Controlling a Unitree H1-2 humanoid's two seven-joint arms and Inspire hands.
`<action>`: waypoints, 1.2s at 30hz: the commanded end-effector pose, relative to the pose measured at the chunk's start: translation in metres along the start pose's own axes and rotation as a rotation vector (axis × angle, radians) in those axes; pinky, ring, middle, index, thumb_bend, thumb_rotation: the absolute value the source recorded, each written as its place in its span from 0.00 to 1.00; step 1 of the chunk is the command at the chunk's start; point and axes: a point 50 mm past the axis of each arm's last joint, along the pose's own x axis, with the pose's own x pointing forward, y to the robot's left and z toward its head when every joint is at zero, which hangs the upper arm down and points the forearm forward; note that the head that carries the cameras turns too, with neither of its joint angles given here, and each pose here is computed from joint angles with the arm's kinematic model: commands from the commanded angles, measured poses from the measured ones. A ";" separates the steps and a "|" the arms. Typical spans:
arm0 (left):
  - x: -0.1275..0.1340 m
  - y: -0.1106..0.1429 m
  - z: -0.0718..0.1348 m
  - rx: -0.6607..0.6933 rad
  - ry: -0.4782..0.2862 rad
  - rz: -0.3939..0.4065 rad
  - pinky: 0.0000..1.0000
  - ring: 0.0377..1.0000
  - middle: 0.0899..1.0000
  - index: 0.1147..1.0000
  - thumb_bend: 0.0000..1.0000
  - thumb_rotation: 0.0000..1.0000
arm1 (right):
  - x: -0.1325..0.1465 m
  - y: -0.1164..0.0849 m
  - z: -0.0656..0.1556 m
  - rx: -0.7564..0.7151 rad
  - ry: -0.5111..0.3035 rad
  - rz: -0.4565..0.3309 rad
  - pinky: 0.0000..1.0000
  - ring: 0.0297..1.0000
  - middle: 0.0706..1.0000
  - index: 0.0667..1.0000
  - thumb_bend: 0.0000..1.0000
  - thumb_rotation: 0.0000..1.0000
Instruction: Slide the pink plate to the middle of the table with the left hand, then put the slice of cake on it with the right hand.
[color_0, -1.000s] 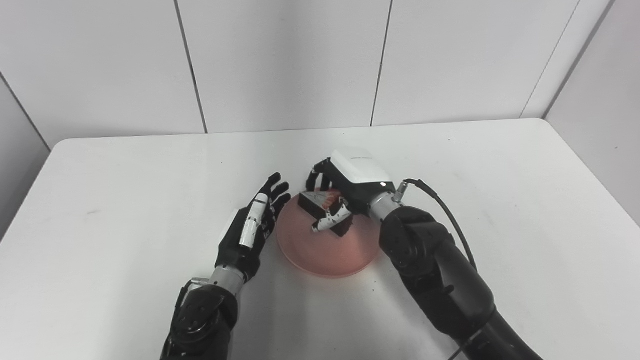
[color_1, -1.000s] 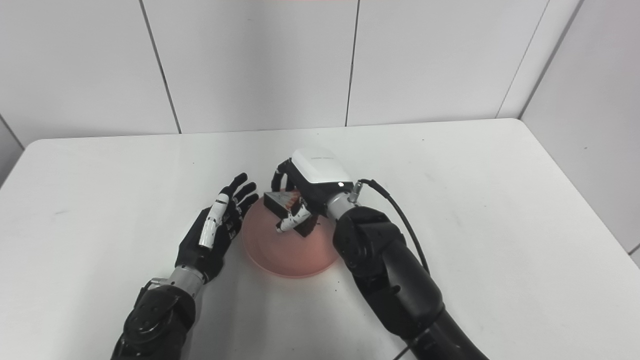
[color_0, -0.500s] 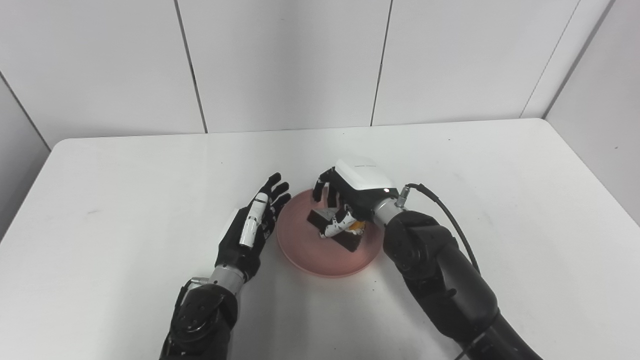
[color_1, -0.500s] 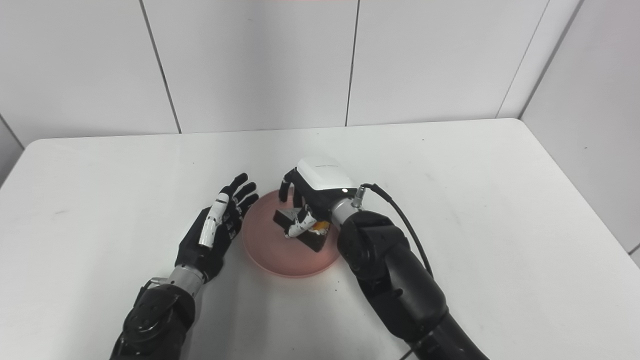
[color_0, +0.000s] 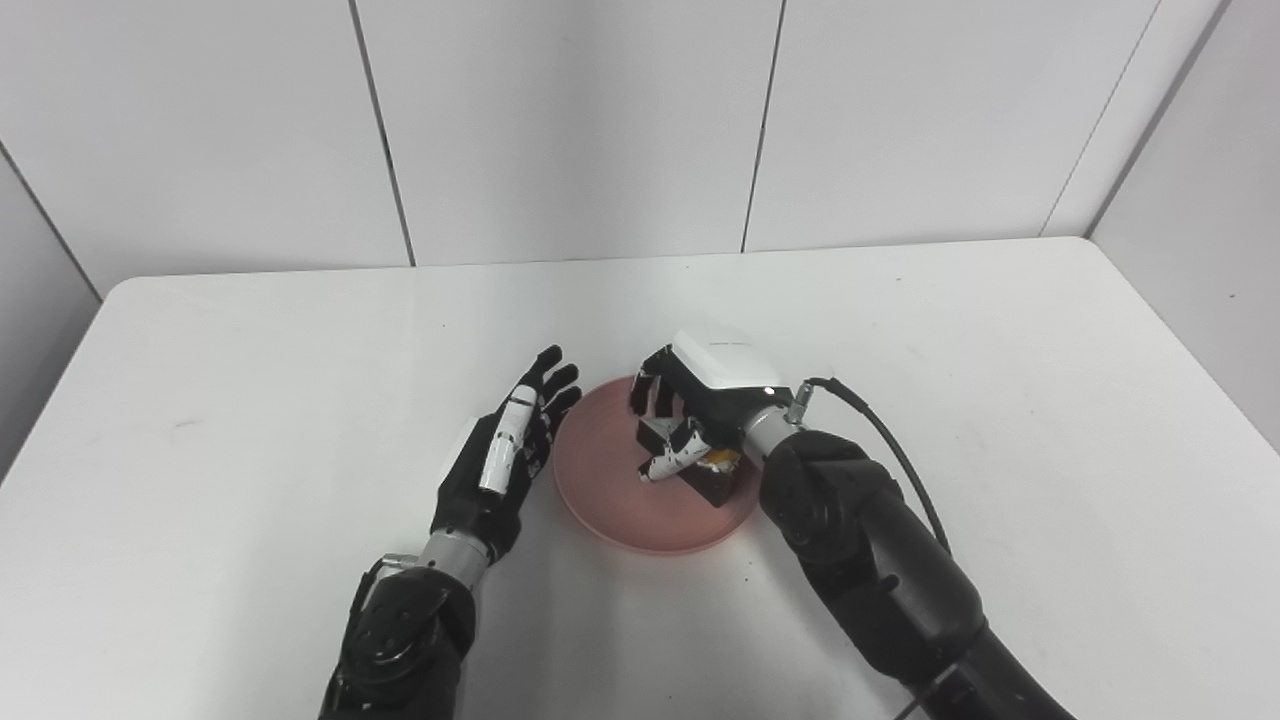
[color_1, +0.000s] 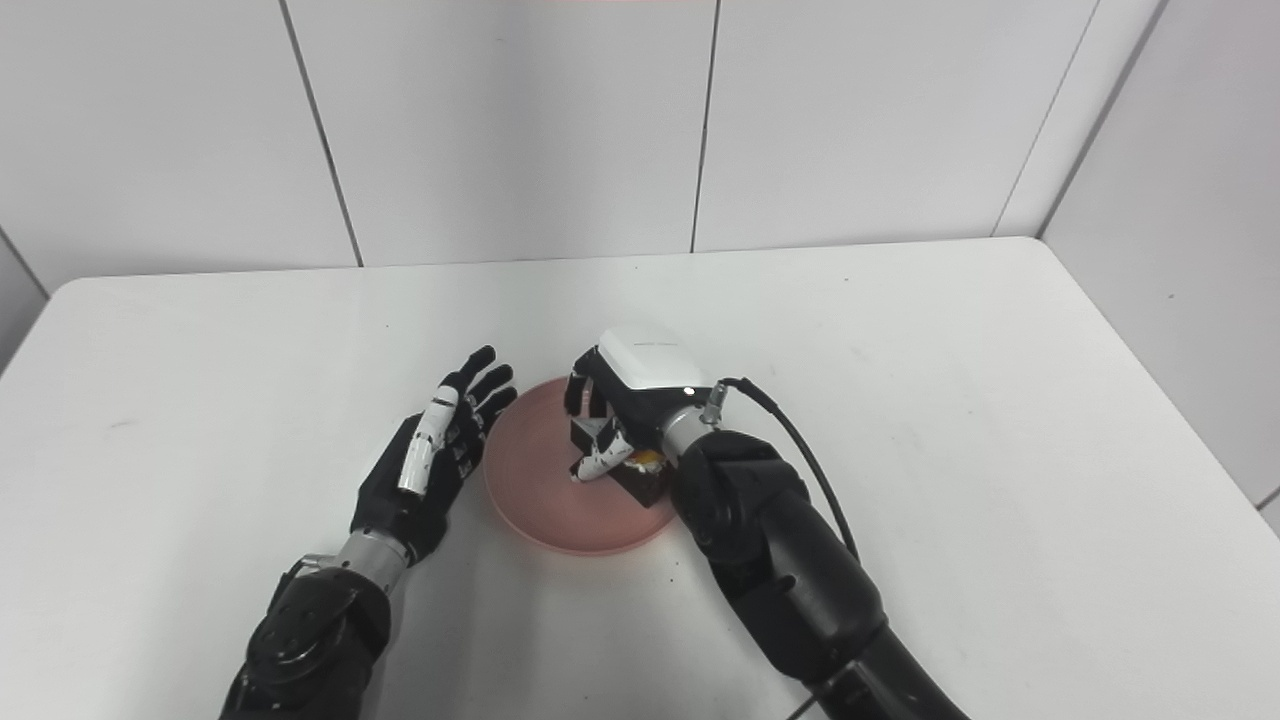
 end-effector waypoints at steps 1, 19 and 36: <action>-0.001 -0.004 -0.012 -0.005 0.069 -0.005 0.96 0.93 0.94 0.92 0.35 1.00 | -0.001 -0.002 0.006 -0.007 -0.037 -0.005 0.19 0.25 0.43 0.45 0.53 0.00; 0.000 -0.006 -0.012 -0.041 0.063 0.003 0.97 0.94 0.94 0.91 0.34 1.00 | -0.029 -0.048 0.031 -0.126 -0.128 -0.141 0.51 0.57 0.70 0.80 0.90 0.89; -0.003 -0.002 -0.011 -0.031 0.066 0.004 0.97 0.94 0.94 0.91 0.34 1.00 | -0.061 -0.094 0.030 0.023 -0.186 -0.281 0.54 0.77 0.90 0.97 0.89 1.00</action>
